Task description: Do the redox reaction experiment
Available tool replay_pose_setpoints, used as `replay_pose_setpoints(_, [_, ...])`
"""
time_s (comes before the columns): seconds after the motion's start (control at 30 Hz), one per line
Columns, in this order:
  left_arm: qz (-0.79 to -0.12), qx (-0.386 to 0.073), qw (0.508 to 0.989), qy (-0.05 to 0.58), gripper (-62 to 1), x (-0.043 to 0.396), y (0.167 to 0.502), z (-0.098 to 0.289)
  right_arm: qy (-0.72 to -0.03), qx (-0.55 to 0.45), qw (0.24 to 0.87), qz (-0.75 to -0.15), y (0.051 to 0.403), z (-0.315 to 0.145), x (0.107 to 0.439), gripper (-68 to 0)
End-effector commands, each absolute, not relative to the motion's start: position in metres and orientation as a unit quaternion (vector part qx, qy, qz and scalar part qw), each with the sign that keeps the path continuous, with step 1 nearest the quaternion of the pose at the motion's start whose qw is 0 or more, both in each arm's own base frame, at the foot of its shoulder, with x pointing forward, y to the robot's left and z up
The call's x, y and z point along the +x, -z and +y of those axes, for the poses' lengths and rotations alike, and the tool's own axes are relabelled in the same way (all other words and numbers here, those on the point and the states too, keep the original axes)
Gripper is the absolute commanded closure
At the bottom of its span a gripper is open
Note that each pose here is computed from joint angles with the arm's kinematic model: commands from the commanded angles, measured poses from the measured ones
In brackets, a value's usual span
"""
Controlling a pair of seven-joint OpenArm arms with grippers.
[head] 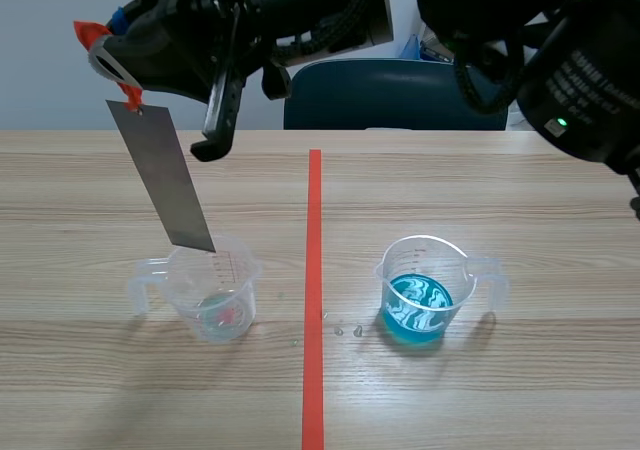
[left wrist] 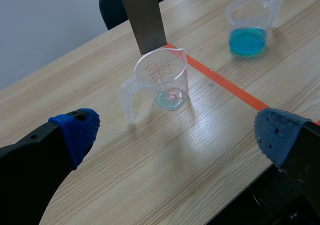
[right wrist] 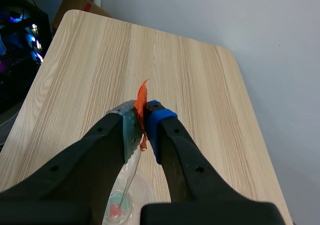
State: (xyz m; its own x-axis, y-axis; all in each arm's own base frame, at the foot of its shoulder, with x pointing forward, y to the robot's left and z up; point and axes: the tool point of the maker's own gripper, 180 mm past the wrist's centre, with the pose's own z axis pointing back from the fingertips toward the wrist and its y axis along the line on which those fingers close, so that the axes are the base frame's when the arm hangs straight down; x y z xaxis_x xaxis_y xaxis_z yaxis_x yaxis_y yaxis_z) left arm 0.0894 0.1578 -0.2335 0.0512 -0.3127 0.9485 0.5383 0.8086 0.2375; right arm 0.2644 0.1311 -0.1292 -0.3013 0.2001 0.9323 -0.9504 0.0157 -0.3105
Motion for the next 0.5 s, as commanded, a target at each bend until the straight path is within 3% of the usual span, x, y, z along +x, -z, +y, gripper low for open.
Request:
replay_pose_setpoints(0.0, [-0.63,-0.093,0.714,0.29,-62.3,0.0892,0.2283,0.1568,-0.608,0.356,0.458,-0.543,0.1156,0.1342,0.2636,-0.6])
replay_pose_setpoints(0.47, [-0.63,-0.093,0.714,0.29,-62.3,0.0892,0.2283,0.1568,-0.61,0.358,0.456,-0.54,0.1141,0.1411,0.2609,-0.6])
